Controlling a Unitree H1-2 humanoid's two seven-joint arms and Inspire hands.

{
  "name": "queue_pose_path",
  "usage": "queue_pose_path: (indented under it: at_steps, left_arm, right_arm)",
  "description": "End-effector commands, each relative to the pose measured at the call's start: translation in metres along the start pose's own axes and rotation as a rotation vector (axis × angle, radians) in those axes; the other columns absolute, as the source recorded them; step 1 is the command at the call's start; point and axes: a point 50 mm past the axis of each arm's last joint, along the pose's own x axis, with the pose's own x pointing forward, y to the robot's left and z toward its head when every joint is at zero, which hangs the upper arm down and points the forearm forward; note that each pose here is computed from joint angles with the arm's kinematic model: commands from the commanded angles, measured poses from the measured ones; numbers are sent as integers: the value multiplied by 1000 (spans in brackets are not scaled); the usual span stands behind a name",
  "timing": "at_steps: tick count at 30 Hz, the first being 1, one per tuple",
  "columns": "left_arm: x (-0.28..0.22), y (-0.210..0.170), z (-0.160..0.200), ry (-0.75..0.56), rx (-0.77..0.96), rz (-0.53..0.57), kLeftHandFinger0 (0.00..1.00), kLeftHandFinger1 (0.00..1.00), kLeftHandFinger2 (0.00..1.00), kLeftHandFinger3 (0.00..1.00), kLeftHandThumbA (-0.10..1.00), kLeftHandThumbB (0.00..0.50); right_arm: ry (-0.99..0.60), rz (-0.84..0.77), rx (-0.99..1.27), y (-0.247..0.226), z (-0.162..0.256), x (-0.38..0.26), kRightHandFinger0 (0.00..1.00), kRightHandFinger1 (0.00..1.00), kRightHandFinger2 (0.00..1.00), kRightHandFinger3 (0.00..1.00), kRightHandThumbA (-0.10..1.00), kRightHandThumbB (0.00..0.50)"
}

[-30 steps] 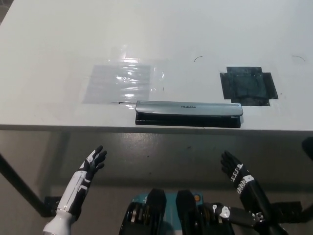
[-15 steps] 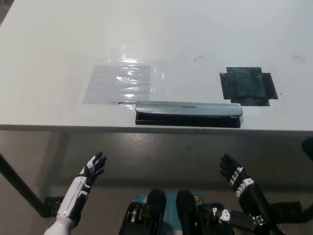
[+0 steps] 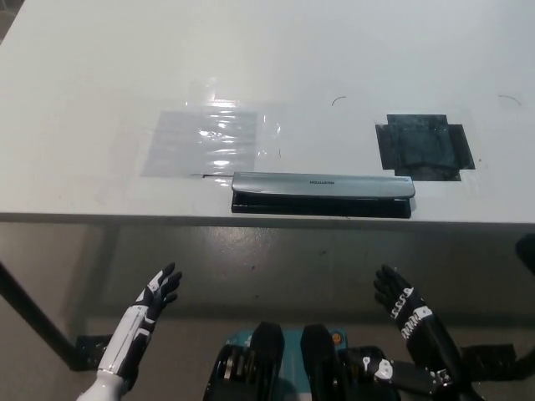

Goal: The paper pin puncher is placed at the center of the table and close to the robot and the robot uses its right fist to press on the paper pin puncher

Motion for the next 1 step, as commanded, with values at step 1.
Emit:
queue_pose_path:
  at_steps: [1]
  left_arm:
    - [1, 0, 7, -63, 15, -2, 1000, 1000, 1000, 1000, 1000, 209]
  right_arm:
    - [-45, 13, 5, 1, 5, -3, 1000, 1000, 1000, 1000, 1000, 203]
